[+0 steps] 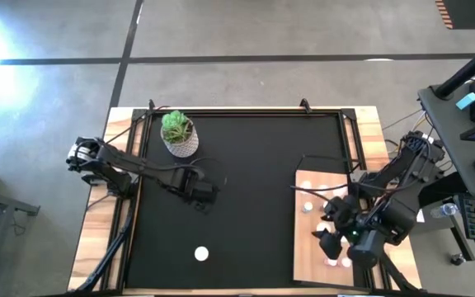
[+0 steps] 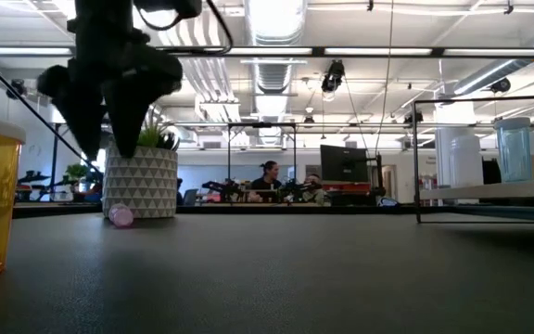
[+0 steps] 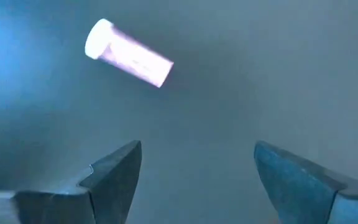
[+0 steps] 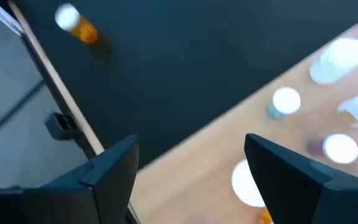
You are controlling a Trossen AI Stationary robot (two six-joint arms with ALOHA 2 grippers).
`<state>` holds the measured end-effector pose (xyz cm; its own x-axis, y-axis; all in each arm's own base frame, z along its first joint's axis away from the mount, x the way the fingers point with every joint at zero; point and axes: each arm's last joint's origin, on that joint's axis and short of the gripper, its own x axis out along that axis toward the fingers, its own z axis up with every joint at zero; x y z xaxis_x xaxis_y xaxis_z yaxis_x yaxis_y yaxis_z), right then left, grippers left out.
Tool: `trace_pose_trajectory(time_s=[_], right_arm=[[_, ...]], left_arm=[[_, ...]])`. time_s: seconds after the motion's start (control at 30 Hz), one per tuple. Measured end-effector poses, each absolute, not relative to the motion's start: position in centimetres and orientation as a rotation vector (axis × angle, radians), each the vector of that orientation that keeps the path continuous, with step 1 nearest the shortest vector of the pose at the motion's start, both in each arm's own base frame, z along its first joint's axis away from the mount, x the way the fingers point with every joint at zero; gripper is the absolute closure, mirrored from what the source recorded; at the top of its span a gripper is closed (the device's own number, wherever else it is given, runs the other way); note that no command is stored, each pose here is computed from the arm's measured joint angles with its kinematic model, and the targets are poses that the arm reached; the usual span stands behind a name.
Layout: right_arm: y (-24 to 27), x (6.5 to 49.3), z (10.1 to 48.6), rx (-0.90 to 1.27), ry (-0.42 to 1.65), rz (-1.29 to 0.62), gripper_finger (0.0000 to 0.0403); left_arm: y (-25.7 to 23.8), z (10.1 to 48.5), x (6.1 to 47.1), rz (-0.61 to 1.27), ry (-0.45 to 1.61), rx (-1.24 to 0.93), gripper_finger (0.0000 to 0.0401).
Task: Pick and place medicine bottles onto shelf by color
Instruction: Put the pink pill bottle on the shelf aligned with the other pink pill bottles
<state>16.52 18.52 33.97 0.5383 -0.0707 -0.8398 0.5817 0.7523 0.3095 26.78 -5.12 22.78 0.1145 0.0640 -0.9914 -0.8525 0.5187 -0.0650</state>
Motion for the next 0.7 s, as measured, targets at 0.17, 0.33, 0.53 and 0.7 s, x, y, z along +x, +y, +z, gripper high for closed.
trace_pose_trajectory(time_s=[0.17,0.33,0.53,0.7], right_arm=[[17.7,16.8,35.4,0.59,0.891,-0.44,0.0124],[16.5,16.2,36.6,0.489,0.928,-0.475,0.0124],[15.5,15.3,37.9,0.386,0.96,-0.452,0.0124],[14.5,14.5,38.7,0.343,0.959,-0.396,0.0124]], left_arm=[[-4.5,21.1,26.1,1.058,1.129,-0.924,0.0106],[-3.9,19.2,25.1,1.267,1.034,-1.05,0.0106],[-3.5,17.3,25.2,1.34,0.829,-1.218,0.0106],[-2.9,16.4,25.4,1.362,0.777,-1.248,0.0106]])
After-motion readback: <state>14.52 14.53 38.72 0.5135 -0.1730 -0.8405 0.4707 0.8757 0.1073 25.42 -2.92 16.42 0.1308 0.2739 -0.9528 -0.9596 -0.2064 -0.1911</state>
